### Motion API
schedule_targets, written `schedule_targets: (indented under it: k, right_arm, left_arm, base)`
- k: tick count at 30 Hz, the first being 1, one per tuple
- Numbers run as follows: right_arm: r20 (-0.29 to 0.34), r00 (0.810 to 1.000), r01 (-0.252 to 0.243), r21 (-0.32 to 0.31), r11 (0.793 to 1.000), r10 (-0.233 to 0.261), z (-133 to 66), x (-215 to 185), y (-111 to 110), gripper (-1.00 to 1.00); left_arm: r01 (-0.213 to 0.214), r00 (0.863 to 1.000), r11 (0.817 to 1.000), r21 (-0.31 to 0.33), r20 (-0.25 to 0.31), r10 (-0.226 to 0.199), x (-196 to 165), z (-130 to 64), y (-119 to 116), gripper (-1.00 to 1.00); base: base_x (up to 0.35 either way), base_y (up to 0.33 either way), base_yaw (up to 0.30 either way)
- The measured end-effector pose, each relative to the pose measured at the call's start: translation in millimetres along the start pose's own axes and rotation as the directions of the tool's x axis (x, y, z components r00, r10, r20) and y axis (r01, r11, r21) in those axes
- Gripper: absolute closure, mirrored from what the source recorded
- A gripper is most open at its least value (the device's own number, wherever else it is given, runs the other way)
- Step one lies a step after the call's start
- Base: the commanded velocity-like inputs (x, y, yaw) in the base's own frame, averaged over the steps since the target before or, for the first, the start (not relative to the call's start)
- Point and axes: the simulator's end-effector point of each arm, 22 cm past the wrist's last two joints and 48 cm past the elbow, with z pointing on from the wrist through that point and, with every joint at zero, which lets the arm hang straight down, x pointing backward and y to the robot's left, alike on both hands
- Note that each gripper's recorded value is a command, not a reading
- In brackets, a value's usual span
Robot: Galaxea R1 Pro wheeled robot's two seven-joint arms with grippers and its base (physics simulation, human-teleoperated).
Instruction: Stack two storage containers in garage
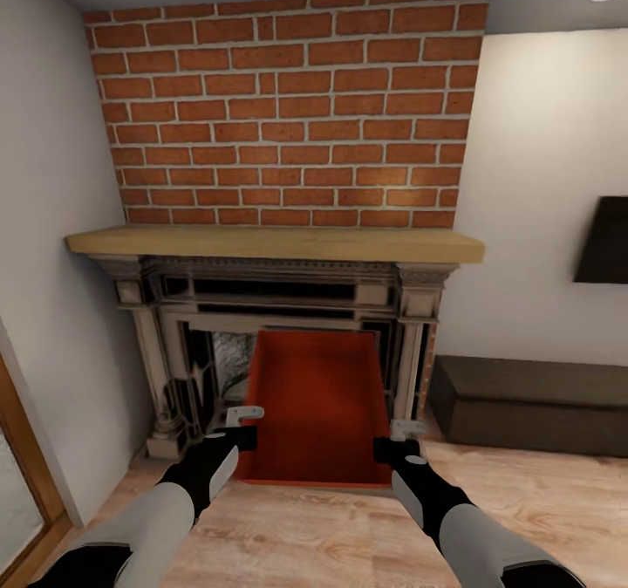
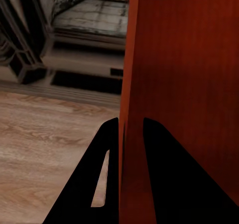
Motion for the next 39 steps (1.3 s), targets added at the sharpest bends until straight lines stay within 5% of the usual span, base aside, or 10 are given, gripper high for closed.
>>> schedule_targets:
  k: [39]
  right_arm:
    - [0.014,1.000,0.000,0.000,1.000,0.000,-3.6,-7.6,0.1,1.00]
  left_arm:
    - [0.001,1.000,1.000,0.001,0.014,-0.001,-6.9,-4.5,-0.3,1.00]
  base:
    - [0.000,0.000,-0.283]
